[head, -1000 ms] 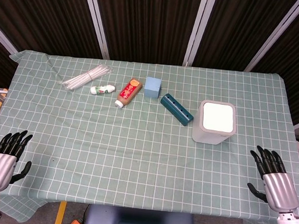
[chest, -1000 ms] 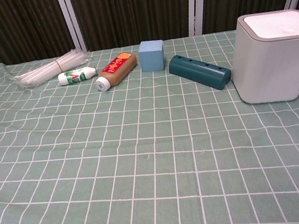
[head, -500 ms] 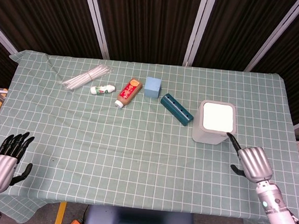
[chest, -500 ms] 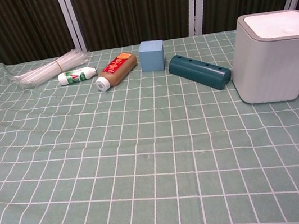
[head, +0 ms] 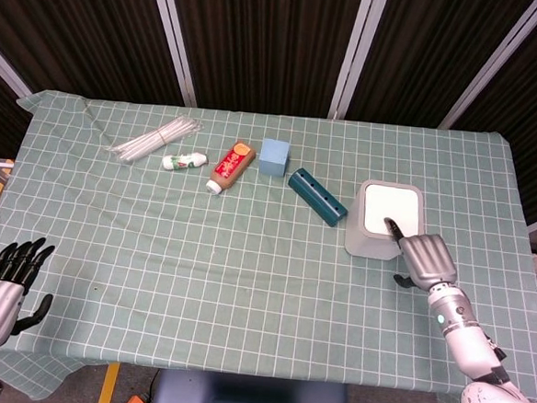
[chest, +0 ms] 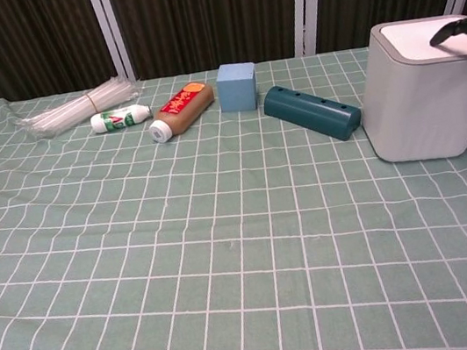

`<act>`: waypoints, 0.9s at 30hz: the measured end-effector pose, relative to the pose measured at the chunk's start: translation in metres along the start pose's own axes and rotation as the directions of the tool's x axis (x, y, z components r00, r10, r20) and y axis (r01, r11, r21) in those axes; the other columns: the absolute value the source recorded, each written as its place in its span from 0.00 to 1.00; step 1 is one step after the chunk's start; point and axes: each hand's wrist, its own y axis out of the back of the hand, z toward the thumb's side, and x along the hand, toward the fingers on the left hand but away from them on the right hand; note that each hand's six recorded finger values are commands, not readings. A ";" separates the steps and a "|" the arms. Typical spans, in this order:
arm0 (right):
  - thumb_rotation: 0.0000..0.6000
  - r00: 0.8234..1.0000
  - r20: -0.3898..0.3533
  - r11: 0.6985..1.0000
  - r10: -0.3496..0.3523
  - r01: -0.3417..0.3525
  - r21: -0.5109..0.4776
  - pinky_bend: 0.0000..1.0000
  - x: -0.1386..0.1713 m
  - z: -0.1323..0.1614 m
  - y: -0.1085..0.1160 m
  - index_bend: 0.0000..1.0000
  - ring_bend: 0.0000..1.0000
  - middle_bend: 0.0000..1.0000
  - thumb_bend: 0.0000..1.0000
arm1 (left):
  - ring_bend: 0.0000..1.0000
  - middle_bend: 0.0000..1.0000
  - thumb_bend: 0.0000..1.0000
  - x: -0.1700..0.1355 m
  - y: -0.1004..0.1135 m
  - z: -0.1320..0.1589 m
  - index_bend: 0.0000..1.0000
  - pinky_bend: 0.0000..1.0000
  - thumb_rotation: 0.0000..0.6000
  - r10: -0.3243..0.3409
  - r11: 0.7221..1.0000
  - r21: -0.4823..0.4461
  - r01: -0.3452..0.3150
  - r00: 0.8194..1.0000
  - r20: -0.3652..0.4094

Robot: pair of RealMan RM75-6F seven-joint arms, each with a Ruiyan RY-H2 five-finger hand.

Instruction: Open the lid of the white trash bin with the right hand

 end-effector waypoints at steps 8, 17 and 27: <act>1.00 1.000 0.009 1.000 0.018 -0.018 0.000 1.00 0.002 -0.001 -0.003 0.11 1.00 1.00 0.31 | 0.00 0.00 0.45 0.001 0.002 0.002 0.00 0.00 1.00 0.007 1.000 -0.002 -0.007 1.000 0.005; 1.00 0.982 0.024 0.981 -0.186 0.187 -0.059 1.00 0.026 -0.011 0.026 0.00 1.00 1.00 0.31 | 0.00 0.00 0.45 -0.001 0.009 0.004 0.00 0.00 1.00 0.033 0.999 -0.010 -0.033 0.999 0.013; 1.00 0.895 0.014 0.895 -0.445 0.445 -0.018 0.14 0.097 -0.028 0.008 0.00 0.00 0.00 0.31 | 0.00 0.00 0.45 0.001 0.010 0.005 0.00 0.01 1.00 0.045 0.999 -0.007 -0.045 0.999 0.019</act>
